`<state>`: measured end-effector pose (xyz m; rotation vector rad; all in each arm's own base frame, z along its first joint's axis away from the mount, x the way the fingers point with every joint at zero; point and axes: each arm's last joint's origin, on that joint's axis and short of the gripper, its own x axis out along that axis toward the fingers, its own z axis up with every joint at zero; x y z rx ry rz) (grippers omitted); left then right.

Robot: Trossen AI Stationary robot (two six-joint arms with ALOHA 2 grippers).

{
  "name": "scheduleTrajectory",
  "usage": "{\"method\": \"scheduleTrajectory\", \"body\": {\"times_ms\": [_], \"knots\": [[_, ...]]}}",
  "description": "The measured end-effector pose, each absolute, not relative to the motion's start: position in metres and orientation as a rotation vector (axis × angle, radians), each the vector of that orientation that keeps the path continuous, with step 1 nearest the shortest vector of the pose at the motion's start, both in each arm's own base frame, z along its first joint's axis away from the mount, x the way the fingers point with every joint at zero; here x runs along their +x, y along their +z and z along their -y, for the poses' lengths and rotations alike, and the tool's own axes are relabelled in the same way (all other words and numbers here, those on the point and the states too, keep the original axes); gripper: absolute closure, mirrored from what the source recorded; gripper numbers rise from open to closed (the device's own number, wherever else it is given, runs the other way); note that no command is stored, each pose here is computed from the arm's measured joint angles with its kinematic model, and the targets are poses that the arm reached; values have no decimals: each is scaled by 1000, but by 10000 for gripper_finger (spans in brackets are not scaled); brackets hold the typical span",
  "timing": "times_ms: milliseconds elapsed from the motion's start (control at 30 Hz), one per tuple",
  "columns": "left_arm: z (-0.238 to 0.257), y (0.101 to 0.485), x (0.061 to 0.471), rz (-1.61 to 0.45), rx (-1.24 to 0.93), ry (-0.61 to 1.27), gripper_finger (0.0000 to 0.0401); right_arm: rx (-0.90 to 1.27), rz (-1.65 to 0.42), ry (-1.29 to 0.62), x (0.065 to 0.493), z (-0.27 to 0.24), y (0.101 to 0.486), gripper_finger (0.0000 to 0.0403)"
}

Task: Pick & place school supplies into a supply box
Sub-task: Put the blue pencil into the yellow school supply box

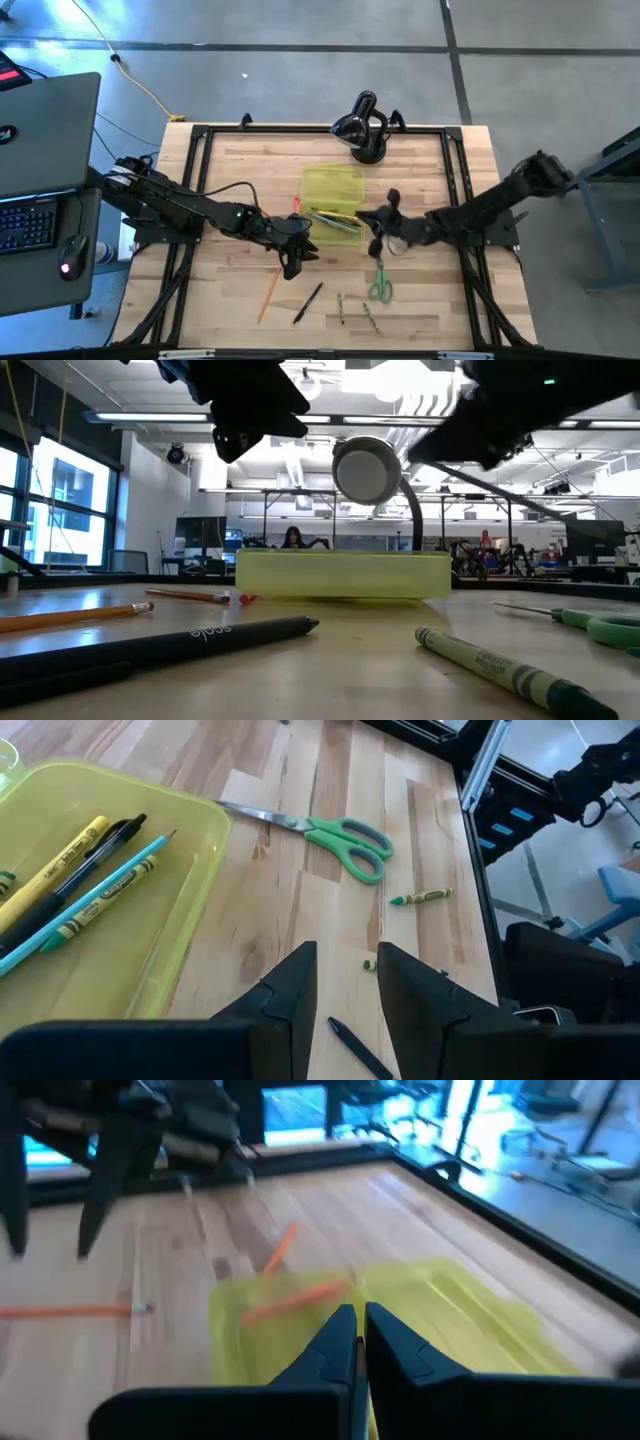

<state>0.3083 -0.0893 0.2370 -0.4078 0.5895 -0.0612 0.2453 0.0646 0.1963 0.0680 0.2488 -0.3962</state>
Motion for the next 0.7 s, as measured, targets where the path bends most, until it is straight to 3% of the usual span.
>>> {"method": "scheduleTrajectory", "body": {"times_ms": [367, 533, 700], "knots": [[91, 237, 308, -613, -432, -132, 261, 90, -81, -335, 295, -8, 212, 402], [92, 237, 308, -619, -435, -146, 261, 109, -131, -295, 328, 2, 212, 402], [93, 237, 307, -633, -447, -188, 261, 117, -250, -326, 353, 9, 181, 402]]}}
